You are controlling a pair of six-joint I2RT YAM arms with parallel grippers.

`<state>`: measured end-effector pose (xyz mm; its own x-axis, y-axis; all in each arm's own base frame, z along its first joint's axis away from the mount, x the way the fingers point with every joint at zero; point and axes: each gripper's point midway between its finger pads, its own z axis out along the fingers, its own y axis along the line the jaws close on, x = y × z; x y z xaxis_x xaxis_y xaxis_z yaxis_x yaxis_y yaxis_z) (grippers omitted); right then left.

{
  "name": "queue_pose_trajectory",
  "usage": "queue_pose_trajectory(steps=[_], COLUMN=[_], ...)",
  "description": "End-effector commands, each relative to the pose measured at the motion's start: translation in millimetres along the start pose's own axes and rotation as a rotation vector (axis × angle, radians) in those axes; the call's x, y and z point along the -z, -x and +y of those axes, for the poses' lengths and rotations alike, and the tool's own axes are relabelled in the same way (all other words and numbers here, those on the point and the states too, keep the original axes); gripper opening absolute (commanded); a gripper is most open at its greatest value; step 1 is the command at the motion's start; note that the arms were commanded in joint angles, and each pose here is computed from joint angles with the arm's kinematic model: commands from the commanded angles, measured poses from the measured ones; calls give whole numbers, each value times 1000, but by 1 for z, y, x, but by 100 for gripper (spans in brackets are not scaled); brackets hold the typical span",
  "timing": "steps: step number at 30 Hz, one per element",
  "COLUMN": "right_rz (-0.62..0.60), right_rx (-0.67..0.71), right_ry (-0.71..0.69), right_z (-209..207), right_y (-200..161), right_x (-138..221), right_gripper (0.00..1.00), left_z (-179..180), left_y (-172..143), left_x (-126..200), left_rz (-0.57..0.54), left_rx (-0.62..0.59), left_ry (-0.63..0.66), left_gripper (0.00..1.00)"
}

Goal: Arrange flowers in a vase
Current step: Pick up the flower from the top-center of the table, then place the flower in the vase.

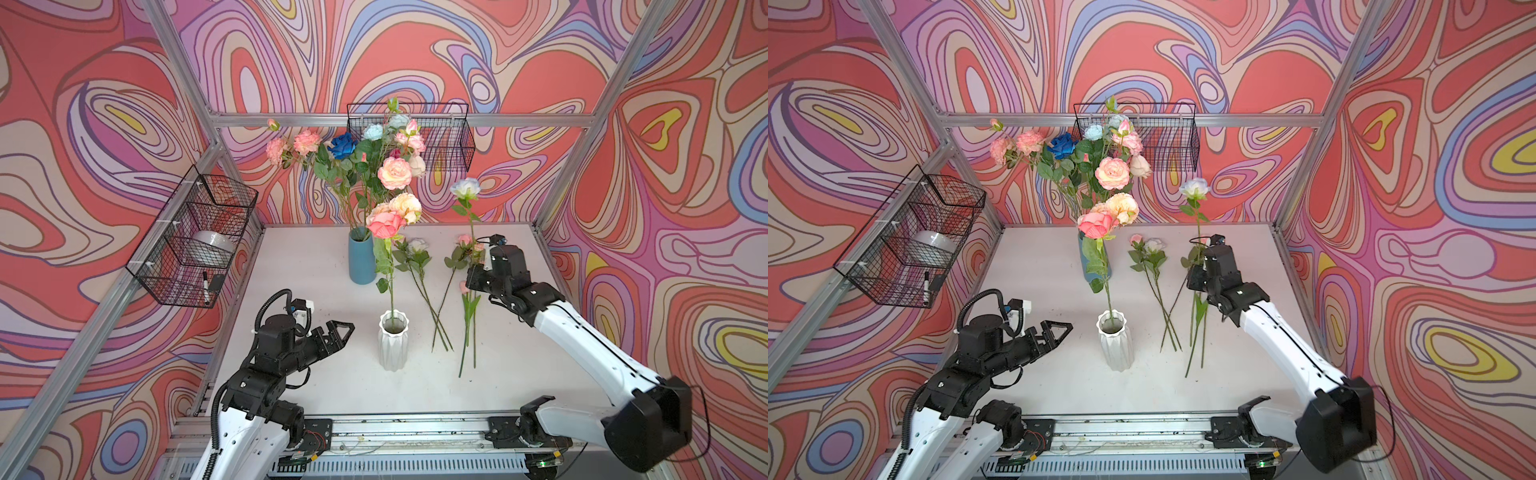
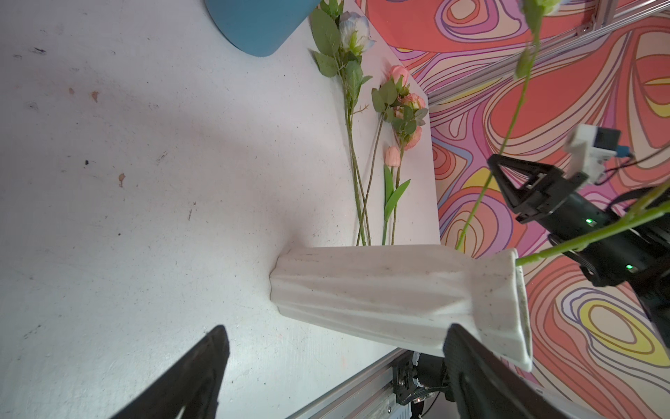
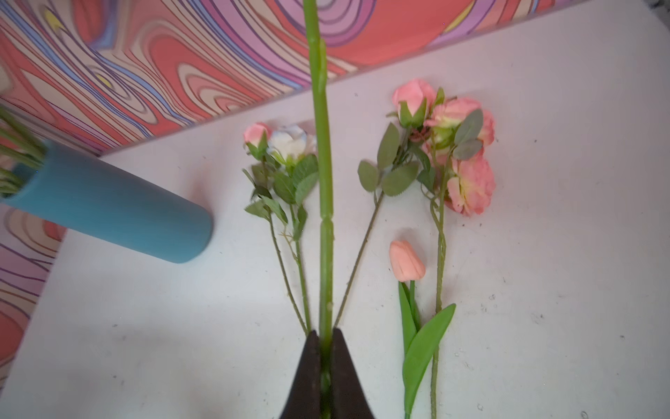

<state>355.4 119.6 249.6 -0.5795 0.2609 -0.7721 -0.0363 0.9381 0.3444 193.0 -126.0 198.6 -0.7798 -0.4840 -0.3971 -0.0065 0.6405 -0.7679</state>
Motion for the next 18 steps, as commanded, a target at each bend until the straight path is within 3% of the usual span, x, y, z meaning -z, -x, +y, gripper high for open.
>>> queue_pose_trajectory(steps=[1,5,10,14,18], right_rz=[-131,-337,-548,-684,-719], right_rx=[-30,40,128,223,252], right_ry=[92,211,394,492,546], right_z=[21,79,168,234,266], right_y=[28,66,77,71,72], right_x=[39,102,163,195,204], right_gripper=[0,0,0,0,0], left_z=[-6,-6,-7,-9,-11], left_y=[4,5,7,7,8], left_x=[6,8,10,13,15], left_rz=[-17,-23,-33,-39,-42], left_rx=[-23,-23,-22,-22,-27], left_ry=[1,7,8,6,2], left_gripper=[95,95,95,95,95])
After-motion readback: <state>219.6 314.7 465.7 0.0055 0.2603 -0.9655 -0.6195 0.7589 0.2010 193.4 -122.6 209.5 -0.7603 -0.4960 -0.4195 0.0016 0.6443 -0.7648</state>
